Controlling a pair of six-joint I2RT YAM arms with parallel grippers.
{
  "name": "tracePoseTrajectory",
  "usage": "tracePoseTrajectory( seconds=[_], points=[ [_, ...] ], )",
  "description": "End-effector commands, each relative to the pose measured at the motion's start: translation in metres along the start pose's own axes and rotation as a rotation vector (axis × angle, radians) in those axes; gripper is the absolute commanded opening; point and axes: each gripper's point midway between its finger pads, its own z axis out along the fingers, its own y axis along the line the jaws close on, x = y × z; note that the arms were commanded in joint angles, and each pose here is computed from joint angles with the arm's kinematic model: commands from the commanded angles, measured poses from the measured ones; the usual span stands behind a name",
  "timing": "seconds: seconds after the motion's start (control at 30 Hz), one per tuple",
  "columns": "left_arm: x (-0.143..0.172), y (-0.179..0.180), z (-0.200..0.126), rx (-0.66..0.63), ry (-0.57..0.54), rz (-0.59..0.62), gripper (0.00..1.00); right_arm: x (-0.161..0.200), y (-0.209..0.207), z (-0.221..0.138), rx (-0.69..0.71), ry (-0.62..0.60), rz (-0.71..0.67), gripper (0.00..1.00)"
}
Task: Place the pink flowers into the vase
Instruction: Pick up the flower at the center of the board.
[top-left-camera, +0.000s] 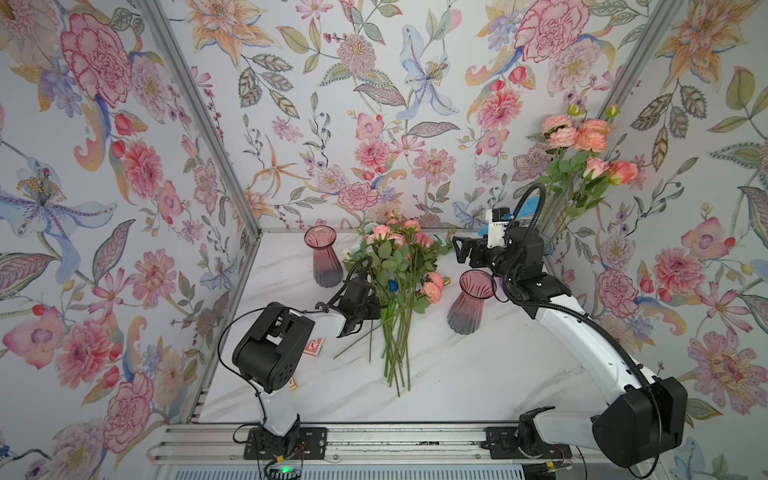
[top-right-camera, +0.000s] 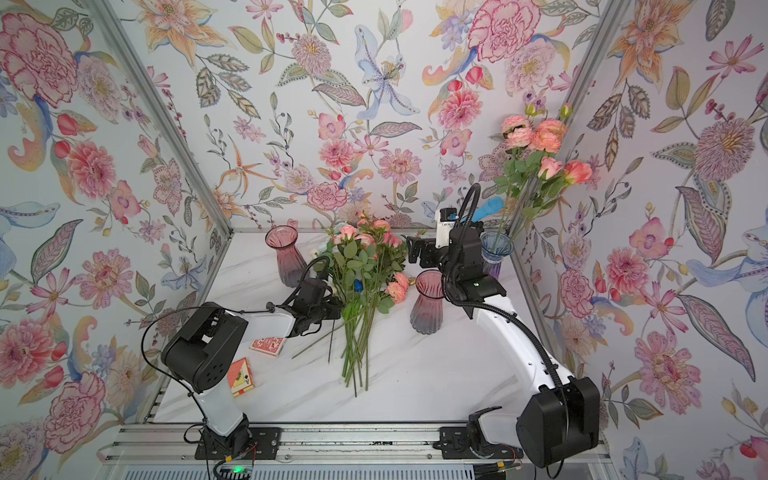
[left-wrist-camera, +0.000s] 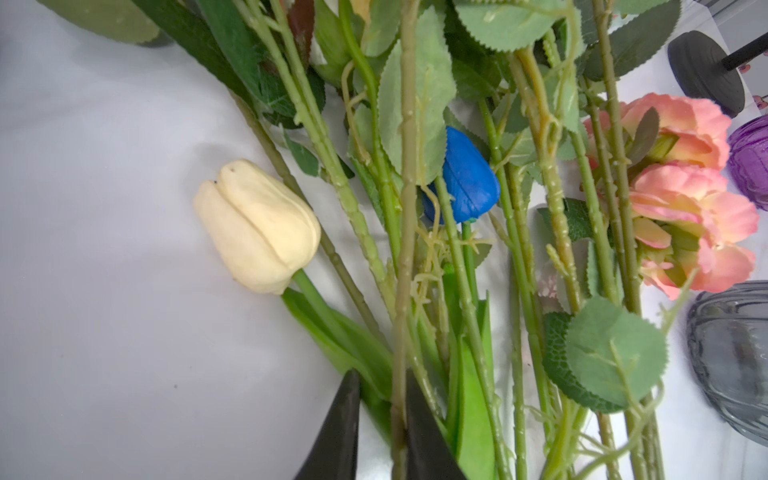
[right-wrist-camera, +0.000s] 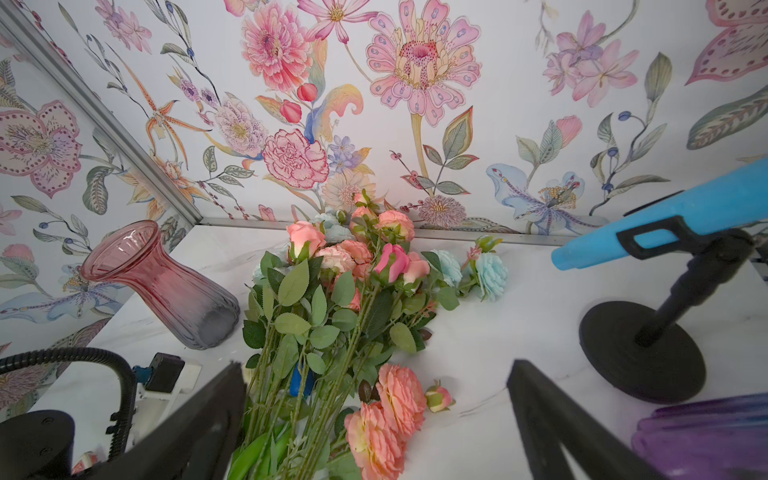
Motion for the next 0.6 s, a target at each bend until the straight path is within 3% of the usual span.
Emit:
tracePoseTrajectory(
  seconds=[0.0, 0.3, 0.57],
  points=[
    [-0.017, -0.005, -0.009, 0.014, -0.04, 0.027, 0.18, -0.002, 0.007, 0.003, -0.017, -0.01, -0.002, 0.99],
    [-0.029, -0.011, -0.018, 0.016, -0.046, 0.093, 0.16, -0.003, 0.018, 0.006, -0.04, -0.007, -0.009, 1.0],
    [-0.029, -0.014, -0.018, 0.033, -0.043, 0.106, 0.07, -0.004, 0.022, 0.008, -0.05, -0.006, -0.014, 0.99]
  ],
)
